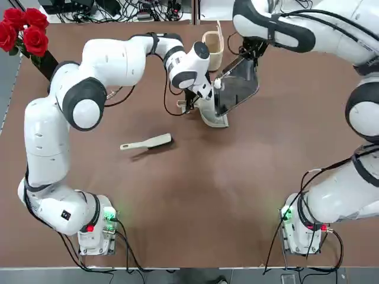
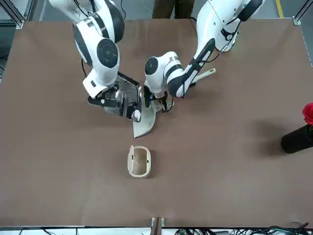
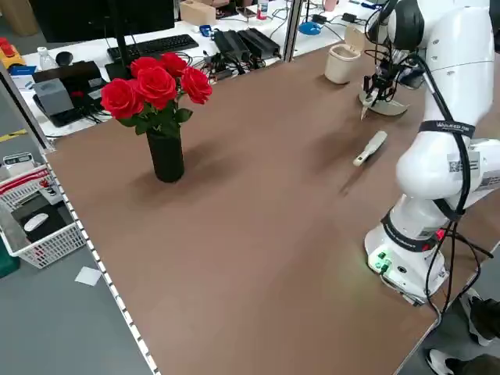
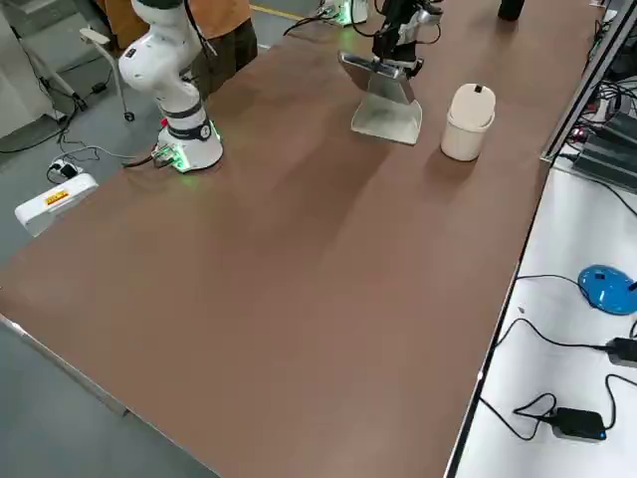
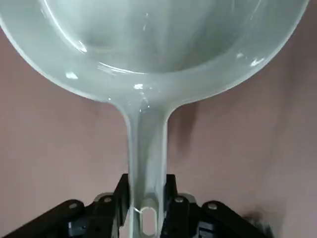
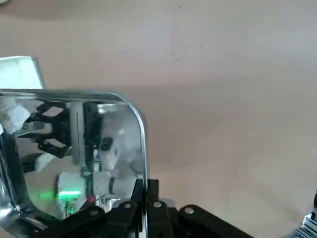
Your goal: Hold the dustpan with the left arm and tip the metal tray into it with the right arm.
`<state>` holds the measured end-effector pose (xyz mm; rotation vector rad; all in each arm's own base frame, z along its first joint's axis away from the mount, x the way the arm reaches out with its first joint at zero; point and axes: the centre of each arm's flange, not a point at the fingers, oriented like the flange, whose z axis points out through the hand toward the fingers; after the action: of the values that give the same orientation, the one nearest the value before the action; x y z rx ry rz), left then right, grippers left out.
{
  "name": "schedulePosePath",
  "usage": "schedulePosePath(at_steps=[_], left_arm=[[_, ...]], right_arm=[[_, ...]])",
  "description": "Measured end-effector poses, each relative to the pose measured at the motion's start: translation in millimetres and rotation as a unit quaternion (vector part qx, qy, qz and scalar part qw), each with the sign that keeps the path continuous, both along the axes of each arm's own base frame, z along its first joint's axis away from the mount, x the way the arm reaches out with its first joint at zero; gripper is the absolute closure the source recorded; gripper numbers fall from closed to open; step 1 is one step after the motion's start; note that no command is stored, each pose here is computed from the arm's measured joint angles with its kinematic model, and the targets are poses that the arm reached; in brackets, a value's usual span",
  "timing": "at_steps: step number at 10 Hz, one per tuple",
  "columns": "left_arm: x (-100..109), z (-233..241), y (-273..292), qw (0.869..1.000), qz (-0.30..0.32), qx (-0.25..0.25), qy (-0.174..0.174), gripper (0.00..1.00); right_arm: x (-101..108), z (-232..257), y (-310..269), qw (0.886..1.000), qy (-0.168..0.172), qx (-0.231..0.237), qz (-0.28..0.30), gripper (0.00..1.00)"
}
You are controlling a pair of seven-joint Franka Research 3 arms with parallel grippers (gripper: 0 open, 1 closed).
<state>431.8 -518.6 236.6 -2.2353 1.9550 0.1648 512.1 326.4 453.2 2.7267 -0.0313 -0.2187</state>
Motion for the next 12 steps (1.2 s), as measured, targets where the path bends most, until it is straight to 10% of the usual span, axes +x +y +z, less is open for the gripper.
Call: schedulePosePath(at_steps=[12], left_arm=[[1, 0, 1, 1.000, 0.002, 0.002, 0.000, 0.68]], right_arm=[[-32, 14, 90, 0.987, -0.084, -0.134, 0.041, 0.95]])
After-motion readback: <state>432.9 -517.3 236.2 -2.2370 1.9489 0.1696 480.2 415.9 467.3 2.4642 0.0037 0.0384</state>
